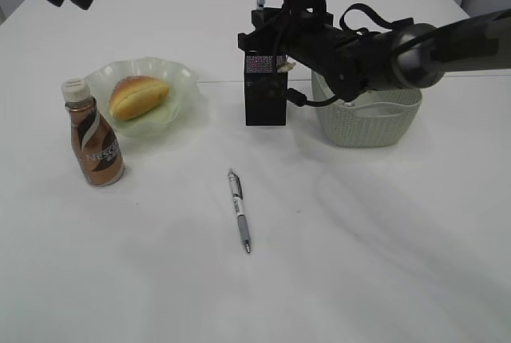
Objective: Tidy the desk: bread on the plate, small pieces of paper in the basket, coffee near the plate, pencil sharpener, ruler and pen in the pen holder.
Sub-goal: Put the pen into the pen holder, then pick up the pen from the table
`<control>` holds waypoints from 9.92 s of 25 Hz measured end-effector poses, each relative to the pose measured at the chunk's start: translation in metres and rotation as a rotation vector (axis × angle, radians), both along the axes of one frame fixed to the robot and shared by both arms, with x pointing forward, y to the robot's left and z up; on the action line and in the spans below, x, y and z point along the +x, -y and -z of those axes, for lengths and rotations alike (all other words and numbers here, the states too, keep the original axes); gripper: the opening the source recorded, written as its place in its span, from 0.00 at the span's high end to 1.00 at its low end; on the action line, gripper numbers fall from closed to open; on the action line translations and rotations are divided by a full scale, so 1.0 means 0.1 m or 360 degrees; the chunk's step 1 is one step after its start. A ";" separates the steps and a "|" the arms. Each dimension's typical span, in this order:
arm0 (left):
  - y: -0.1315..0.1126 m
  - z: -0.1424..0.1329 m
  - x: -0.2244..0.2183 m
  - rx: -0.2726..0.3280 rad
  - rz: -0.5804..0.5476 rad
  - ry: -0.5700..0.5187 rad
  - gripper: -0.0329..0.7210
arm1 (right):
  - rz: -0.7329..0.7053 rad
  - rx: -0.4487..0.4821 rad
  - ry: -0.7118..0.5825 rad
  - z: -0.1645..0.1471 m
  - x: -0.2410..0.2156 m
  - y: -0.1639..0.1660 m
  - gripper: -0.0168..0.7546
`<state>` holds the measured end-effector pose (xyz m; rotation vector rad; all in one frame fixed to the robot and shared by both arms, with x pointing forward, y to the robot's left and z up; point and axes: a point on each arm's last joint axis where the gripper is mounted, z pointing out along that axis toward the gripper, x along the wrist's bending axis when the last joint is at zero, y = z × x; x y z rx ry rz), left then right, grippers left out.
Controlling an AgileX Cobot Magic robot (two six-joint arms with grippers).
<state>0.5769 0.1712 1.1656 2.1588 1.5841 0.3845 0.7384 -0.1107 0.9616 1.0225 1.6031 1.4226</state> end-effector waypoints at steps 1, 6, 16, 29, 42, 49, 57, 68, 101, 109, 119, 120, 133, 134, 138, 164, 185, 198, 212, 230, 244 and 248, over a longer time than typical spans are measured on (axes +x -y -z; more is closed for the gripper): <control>0.00 0.00 0.00 0.0000 0.0000 0.0000 0.64 | 0.0001 0.0002 0.0000 0.00 0.00 0.00 0.85; 0.00 0.00 0.00 0.0000 0.0000 0.0000 0.64 | 0.0007 0.0009 -0.0005 0.00 0.00 0.00 0.85; 0.00 0.00 0.00 0.0000 0.0000 0.0000 0.64 | 0.0031 -0.0022 -0.0089 0.07 0.11 -0.01 0.84; 0.01 0.03 0.02 0.0005 0.0000 -0.0014 0.64 | 0.0059 -0.0081 -0.0225 0.07 0.15 -0.01 0.84; 0.02 0.07 0.05 0.0011 0.0000 -0.0028 0.64 | 0.0070 -0.0089 -0.0245 0.00 0.18 -0.02 0.83; 0.02 0.07 0.05 0.0011 0.0000 -0.0028 0.64 | 0.0071 -0.0094 -0.0257 0.01 0.18 -0.02 0.81; 0.02 0.07 0.05 0.0011 0.0000 -0.0028 0.64 | 0.0075 -0.0107 -0.0287 0.02 0.18 -0.01 0.75; 0.02 0.07 0.05 0.0011 0.0000 -0.0028 0.64 | 0.0089 -0.0082 -0.0336 0.03 0.17 -0.01 0.56; 0.66 0.48 0.03 -0.0171 -0.0174 -0.0316 0.58 | 0.0321 -0.0367 -0.1442 -1.74 -1.24 0.57 0.55; 0.93 1.08 0.21 -0.0106 -0.0310 -0.0537 0.58 | 0.0353 -0.0443 -0.1560 -1.70 -1.30 0.61 0.55; 1.30 1.65 0.26 -0.0147 -0.0417 -0.0666 0.57 | 0.0346 -0.0435 -0.1569 -1.70 -1.31 0.60 0.55; 1.34 1.70 0.26 -0.0142 -0.0420 -0.0676 0.57 | 0.0341 -0.0429 -0.1572 -1.70 -1.31 0.60 0.55; 1.41 2.03 0.33 -0.0102 -0.0552 -0.0691 0.57 | 0.0340 -0.0429 -0.1579 -1.70 -1.31 0.60 0.55; 1.41 2.06 0.33 -0.0095 -0.0554 -0.0698 0.56 | 0.0340 -0.0429 -0.1579 -1.70 -1.31 0.60 0.55; 1.42 2.18 0.34 -0.0066 -0.0560 -0.0724 0.53 | 0.0340 -0.0429 -0.1579 -1.70 -1.31 0.60 0.55; 1.56 2.68 0.37 -0.0003 -0.0533 -0.0729 0.52 | 0.0338 -0.0427 -0.1580 -1.70 -1.31 0.60 0.55; 1.55 2.68 0.38 0.0009 -0.0524 -0.0704 0.52 | 0.0338 -0.0427 -0.1580 -1.70 -1.31 0.60 0.55; 1.56 2.73 0.38 0.0011 -0.0531 -0.0725 0.54 | 0.0338 -0.0427 -0.1580 -1.70 -1.31 0.60 0.55; 1.56 2.75 0.38 0.0019 -0.0523 -0.0729 0.57 | 0.0338 -0.0427 -0.1580 -1.70 -1.31 0.60 0.55; 1.54 2.75 0.39 0.0016 -0.0527 -0.0730 0.57 | 0.0338 -0.0427 -0.1580 -1.70 -1.31 0.60 0.55; 1.54 2.80 0.39 0.0024 -0.0500 -0.0751 0.63 | 0.0338 -0.0427 -0.1580 -1.70 -1.31 0.60 0.55; 1.54 2.81 0.39 0.0031 -0.0492 -0.0763 0.63 | 0.0338 -0.0427 -0.1580 -1.70 -1.31 0.60 0.55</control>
